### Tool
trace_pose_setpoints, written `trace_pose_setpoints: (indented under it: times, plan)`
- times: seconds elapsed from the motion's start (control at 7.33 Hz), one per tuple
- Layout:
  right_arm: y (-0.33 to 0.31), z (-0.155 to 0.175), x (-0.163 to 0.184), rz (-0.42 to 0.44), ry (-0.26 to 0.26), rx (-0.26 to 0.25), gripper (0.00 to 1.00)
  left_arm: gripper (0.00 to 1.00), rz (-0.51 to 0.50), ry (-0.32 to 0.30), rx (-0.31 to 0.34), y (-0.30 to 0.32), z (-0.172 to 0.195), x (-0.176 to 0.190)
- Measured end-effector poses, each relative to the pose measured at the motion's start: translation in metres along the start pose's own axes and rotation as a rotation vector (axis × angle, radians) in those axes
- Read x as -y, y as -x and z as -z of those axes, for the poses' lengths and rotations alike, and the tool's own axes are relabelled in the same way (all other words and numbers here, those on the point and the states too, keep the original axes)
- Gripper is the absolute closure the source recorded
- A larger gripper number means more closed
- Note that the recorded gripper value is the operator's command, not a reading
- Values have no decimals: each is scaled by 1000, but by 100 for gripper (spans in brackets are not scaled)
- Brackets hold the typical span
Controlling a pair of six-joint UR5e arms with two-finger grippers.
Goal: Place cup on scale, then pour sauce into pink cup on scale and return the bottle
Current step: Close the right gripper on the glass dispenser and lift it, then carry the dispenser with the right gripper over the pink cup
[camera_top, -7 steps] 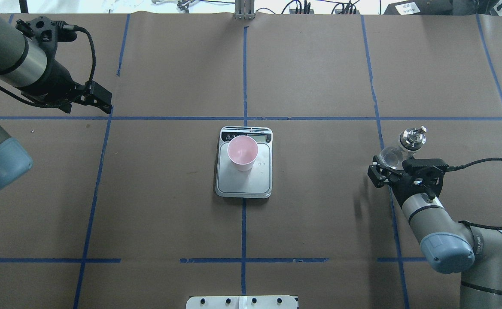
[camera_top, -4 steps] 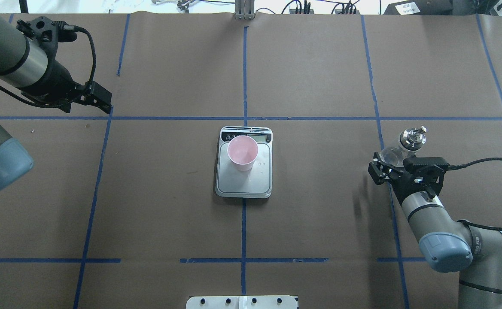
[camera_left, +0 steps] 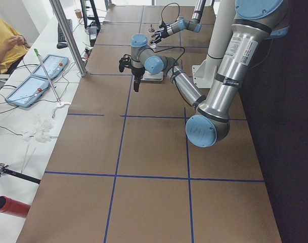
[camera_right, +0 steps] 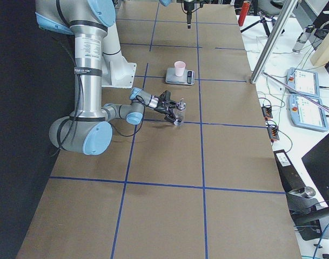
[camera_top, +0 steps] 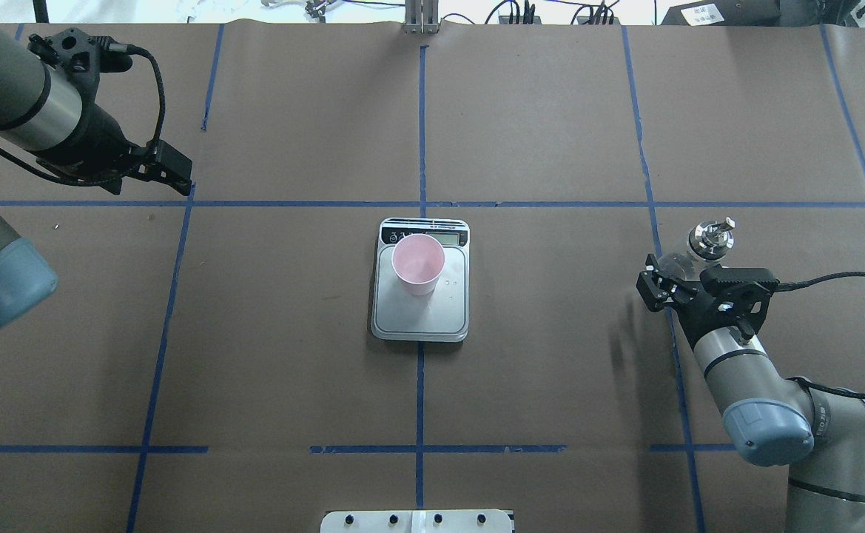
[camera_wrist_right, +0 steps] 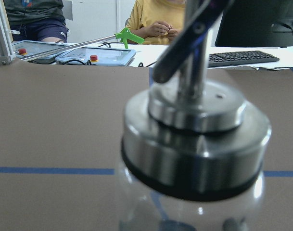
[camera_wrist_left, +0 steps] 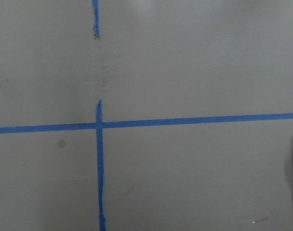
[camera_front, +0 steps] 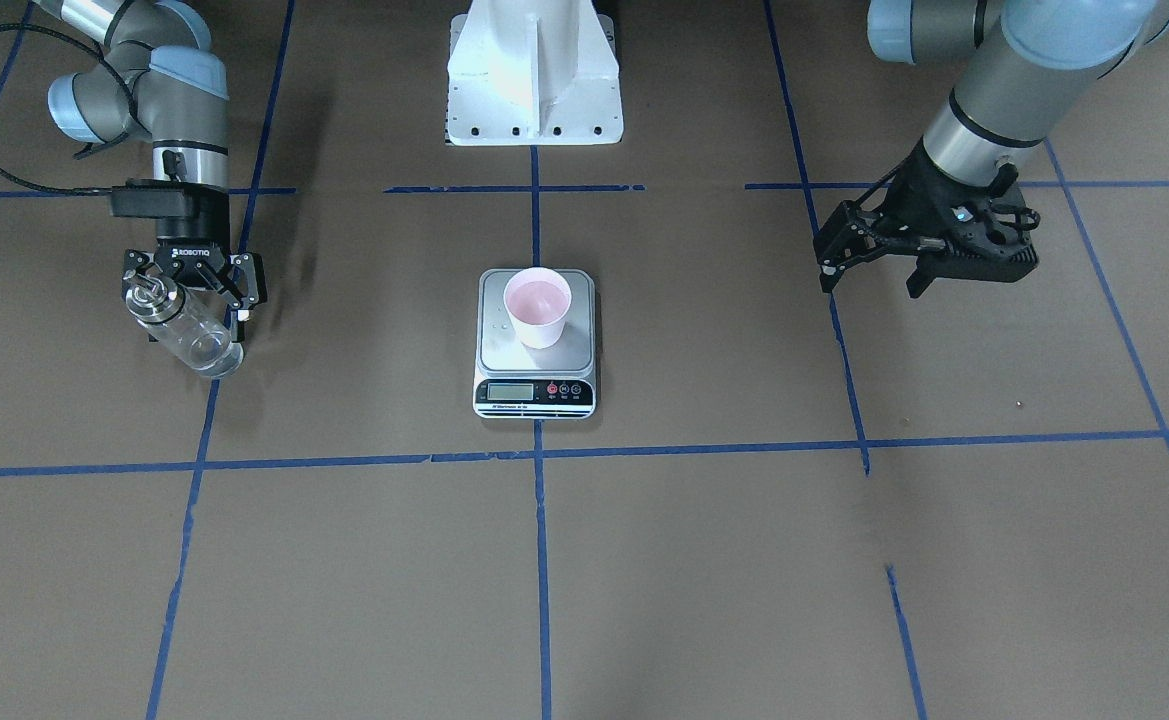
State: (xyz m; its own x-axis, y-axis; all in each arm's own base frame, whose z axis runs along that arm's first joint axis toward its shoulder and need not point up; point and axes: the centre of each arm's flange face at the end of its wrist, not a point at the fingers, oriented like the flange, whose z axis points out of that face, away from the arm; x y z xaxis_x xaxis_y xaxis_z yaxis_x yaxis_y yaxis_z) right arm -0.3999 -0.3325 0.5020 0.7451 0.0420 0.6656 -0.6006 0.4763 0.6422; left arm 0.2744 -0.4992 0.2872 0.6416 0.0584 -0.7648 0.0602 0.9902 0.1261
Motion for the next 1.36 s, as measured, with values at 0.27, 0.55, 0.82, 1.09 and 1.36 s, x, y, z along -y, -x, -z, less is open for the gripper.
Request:
trace_pose_setpoints:
  times: [0.27,0.55,0.82,1.09,1.36]
  plan:
    - [0,-1,1,-5,-7,-1,55,0,0,-2,-1,0,2,0]
    - [-1,-2,2,-7,-9,-1,90,0,1,-3,-1,0,2,0]
    - [-1,-3,12,-13,-28,7,100,0,2,-2,-1,0,2,0]
    - [0,-2,27,35,-50,4,100,0,5,-1,-1,0,1,-1]
    - [7,2,37,92,-52,2,100,0,6,-1,-1,0,1,-1]
